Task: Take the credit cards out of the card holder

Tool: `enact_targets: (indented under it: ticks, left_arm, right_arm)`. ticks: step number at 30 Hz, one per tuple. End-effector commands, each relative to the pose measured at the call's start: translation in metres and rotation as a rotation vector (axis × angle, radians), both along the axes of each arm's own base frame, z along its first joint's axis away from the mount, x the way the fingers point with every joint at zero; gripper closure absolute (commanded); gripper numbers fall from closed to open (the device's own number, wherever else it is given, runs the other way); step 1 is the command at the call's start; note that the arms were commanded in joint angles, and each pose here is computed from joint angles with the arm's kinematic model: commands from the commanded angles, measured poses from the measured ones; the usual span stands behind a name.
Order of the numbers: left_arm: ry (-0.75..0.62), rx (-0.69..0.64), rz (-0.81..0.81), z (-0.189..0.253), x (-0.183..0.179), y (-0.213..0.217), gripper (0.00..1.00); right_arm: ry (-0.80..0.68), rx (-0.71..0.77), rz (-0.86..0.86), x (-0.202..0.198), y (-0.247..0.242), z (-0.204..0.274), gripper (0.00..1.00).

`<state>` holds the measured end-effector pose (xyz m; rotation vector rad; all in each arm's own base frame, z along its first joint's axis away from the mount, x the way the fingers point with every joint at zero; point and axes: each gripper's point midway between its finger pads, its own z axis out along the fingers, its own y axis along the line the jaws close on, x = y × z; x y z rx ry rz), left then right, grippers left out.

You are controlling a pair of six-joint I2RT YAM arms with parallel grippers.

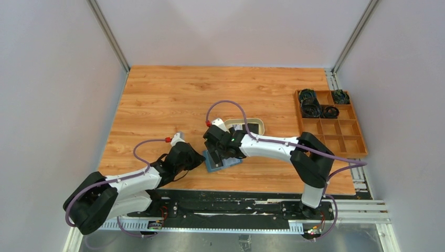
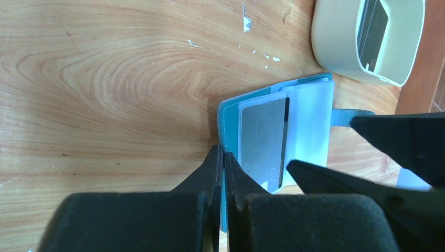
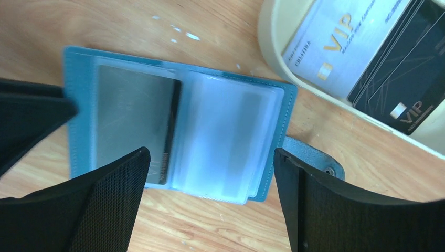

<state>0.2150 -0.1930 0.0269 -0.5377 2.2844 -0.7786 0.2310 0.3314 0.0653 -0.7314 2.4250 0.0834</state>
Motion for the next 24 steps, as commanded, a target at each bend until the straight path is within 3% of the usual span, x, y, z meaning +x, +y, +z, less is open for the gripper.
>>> enact_targets:
  ticks: [1, 24]
  left_arm:
    - [-0.011, 0.021, 0.0, -0.002, -0.003, 0.005, 1.0]
    - [-0.003, 0.033, -0.008, -0.005, -0.004, 0.005, 1.0]
  right_arm:
    - [0.071, 0.079, -0.099, 0.004, -0.017, -0.013, 0.1]
    - [0.146, 0.202, -0.065, -0.008, 0.0, -0.014, 0.14]
